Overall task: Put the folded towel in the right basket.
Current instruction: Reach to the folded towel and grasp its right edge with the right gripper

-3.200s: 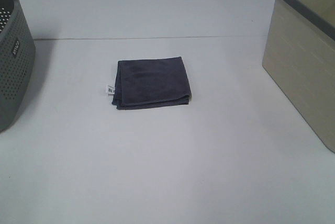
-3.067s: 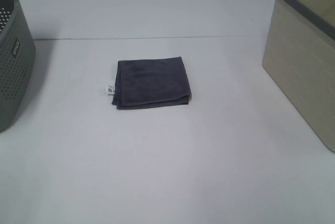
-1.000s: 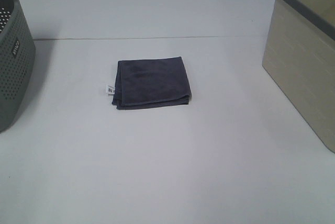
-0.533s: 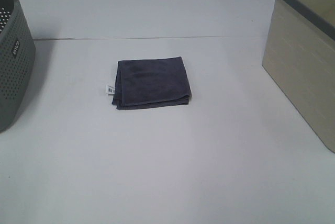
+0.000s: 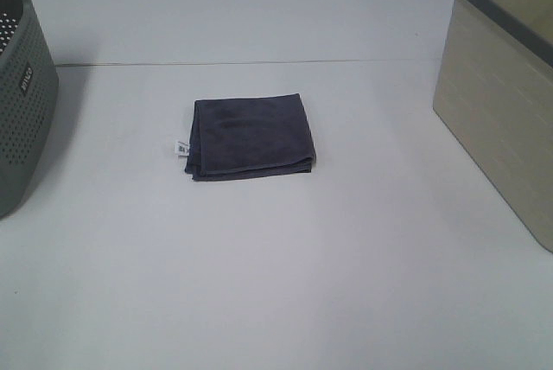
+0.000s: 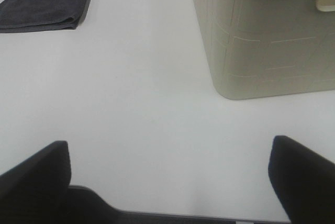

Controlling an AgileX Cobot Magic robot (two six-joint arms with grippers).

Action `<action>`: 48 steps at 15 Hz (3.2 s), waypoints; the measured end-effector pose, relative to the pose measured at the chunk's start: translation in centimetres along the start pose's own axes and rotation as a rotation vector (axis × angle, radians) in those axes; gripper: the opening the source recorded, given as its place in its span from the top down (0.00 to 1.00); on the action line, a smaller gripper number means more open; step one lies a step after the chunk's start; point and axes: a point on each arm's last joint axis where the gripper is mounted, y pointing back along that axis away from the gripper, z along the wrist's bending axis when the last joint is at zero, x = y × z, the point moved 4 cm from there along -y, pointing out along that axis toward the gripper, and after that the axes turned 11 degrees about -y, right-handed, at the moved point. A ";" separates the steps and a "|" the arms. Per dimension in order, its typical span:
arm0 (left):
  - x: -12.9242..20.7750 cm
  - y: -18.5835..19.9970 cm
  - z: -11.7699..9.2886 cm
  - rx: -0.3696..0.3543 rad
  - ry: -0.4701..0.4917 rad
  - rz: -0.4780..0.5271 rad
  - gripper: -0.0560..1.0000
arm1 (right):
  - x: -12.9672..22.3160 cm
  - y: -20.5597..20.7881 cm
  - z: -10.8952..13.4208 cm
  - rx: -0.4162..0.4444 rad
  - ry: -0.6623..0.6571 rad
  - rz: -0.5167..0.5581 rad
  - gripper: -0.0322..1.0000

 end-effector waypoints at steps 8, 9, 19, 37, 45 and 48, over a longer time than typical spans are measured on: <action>0.0 0.0 0.0 0.003 0.002 -0.001 0.01 | -5.0 -0.2 0.8 0.021 -0.007 0.140 0.02; 0.0 0.0 0.0 0.002 0.001 0.000 0.01 | -7.6 -0.5 1.2 0.027 -0.021 0.200 0.02; 0.0 0.0 0.0 0.003 0.002 -0.001 0.01 | -21.9 -14.6 4.3 -0.026 -0.112 0.500 0.02; 0.0 0.0 -0.1 0.005 0.003 -0.001 0.01 | -10.5 -46.8 15.9 -0.296 -0.222 0.818 0.02; 0.0 0.0 -0.1 0.005 0.003 -0.001 0.01 | -7.4 -49.5 15.9 -0.293 -0.299 0.840 0.03; 0.0 0.0 -0.1 0.005 0.003 -0.001 0.01 | -6.3 -50.1 17.1 -0.337 -0.402 0.871 0.11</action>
